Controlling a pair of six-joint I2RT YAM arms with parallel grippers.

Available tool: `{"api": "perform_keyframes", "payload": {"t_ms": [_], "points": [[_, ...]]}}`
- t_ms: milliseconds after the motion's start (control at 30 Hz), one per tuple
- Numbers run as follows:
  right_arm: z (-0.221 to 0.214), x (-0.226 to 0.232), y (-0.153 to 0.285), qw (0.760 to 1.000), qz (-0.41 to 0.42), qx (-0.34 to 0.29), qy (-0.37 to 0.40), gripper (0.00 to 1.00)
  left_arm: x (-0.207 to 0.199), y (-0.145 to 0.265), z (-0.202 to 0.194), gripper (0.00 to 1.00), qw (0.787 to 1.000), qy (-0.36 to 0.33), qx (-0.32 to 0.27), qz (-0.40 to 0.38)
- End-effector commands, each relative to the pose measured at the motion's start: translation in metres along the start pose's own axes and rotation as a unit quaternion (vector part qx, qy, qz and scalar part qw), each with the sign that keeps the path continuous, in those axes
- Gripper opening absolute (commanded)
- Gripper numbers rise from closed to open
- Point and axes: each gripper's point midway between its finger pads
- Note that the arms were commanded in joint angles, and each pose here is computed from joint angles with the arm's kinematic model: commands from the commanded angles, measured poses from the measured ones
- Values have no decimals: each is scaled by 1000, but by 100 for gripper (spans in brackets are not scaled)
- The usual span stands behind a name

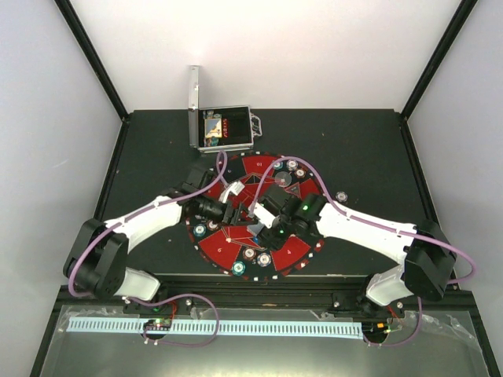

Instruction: Distribute texas hold em gaming equipment

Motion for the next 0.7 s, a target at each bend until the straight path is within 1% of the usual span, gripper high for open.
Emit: {"api": "perform_keyframes", "payload": {"t_ms": [0,133,233,333,400,533,667], "points": [[9,4,7,1000,-4,-18,10,59,-8,-6,3,86,1000,-22,16,-9],[10,4,7,1000,-6,-19,11,59,0,-9,1,83,1000,-17,22,14],[9,5,6,1000,-6,-17,13,59,5,-11,0,79,999,-18,27,32],[7,6,5,1000,-6,-13,13,59,11,-9,1,72,998,-18,26,55],[6,5,5,1000,-7,-11,13,59,14,-8,1,69,997,-18,25,67],[4,5,5,1000,-8,-11,11,59,16,-6,0,64,997,-16,23,77],[1,5,4,1000,-9,-7,10,59,14,-2,1,61,996,-22,19,83]]}}
Point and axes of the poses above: each gripper's point midway between its finger pads, its own y axis back along the fingers, its own x axis along the line the jaws close on, z = x × y
